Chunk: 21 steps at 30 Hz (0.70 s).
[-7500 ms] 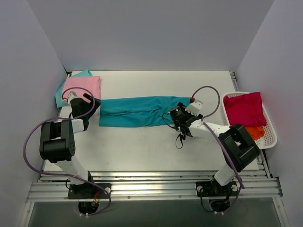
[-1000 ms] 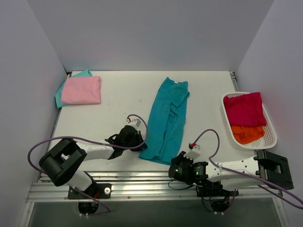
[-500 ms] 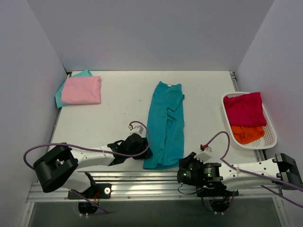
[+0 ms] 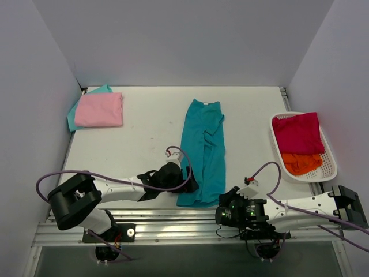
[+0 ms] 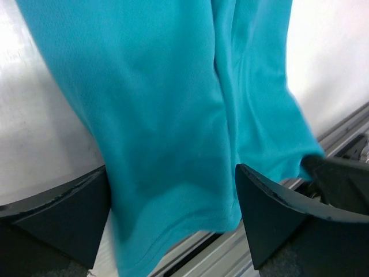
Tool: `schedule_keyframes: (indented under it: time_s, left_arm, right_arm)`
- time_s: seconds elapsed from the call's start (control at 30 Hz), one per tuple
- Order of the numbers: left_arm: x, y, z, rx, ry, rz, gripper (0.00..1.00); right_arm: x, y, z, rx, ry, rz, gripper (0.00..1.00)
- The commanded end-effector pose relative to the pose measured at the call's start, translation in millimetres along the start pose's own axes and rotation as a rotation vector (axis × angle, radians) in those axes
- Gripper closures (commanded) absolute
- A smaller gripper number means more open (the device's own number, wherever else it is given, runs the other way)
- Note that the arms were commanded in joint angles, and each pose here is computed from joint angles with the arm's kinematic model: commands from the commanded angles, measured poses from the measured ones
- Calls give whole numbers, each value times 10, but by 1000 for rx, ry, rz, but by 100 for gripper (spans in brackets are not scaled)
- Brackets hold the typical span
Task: Fold and stack the t-shirts
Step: Fold the tshirt
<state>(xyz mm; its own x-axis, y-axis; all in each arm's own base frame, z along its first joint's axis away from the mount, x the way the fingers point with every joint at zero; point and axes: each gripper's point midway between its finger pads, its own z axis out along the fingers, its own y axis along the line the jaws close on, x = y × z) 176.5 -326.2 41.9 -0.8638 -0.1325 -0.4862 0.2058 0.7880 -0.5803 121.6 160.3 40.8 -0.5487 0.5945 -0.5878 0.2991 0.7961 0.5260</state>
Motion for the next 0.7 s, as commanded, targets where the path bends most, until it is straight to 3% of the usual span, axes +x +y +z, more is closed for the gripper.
schedule_keyframes:
  time_s: [0.0,0.1,0.33,0.67]
  left_arm:
    - [567,451,-148,-130,183,29,8]
    - [694,506,-305,-141,213,31,16]
    - [787,662,-639,-155,183,11,21]
    - [692,661,-674,-142,127,15,22]
  right_arm:
    - [-143,-75,28,5,-76,-21,100]
    - [-146,-73,28,5,-78,-21,100]
    - [-148,-73,32,8,-84,-26,100]
    - [-141,-71,31,13,-88,-33,100]
